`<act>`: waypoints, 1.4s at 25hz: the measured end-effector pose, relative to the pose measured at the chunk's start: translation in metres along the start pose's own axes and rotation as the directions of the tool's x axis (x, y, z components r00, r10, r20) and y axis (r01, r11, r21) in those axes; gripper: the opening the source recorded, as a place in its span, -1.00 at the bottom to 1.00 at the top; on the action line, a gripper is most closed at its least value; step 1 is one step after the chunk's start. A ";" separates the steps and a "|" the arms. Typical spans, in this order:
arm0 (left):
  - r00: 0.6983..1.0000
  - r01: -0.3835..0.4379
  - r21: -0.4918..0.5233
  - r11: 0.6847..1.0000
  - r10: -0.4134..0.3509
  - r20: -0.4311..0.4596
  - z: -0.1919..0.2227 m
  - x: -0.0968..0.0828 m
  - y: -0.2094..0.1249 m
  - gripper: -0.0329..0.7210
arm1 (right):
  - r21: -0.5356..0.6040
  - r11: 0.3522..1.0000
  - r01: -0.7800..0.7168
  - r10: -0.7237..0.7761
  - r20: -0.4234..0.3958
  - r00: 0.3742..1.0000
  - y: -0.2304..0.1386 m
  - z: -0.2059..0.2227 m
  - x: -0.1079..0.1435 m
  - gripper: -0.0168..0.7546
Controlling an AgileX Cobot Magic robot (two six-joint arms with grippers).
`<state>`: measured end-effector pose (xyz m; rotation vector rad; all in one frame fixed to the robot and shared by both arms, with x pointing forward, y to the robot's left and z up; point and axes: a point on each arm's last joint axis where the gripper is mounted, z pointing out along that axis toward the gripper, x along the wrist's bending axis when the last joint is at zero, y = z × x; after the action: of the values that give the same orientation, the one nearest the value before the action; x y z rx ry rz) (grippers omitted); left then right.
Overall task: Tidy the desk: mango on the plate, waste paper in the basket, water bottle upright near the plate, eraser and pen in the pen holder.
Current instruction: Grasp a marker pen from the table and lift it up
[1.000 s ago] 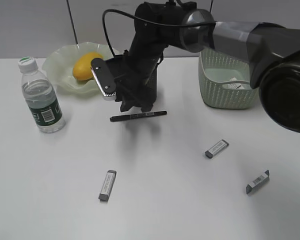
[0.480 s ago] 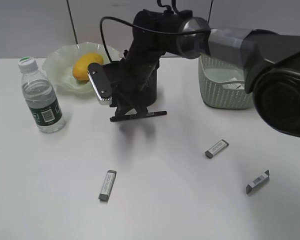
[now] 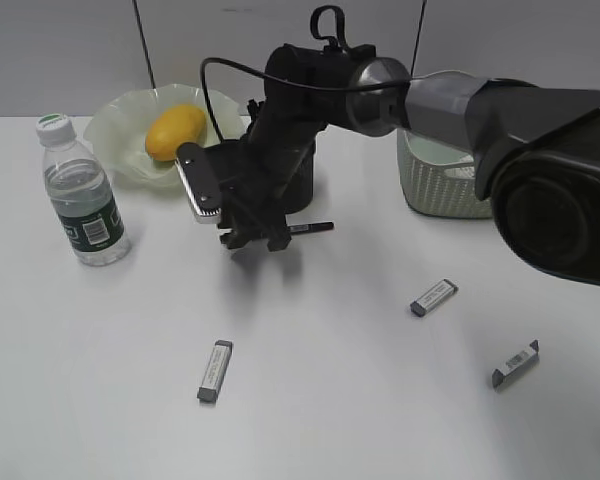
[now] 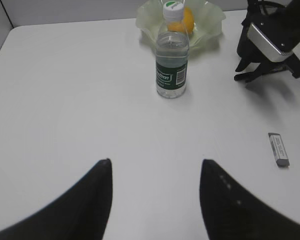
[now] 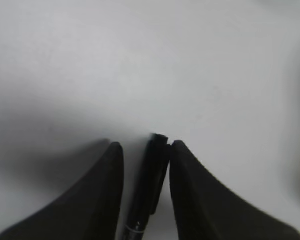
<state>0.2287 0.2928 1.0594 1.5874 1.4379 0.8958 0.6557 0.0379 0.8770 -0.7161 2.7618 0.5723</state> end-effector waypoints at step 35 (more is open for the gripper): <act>1.000 0.000 0.000 1.000 0.000 0.000 0.000 0.000 0.000 0.21 | -0.018 0.986 -0.167 0.167 0.000 0.986 -0.010 0.010 0.001 -0.26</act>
<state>0.2287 0.2928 1.0594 1.5874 1.4379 0.8958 0.6608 0.0339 0.8646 -0.4898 2.8364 0.6300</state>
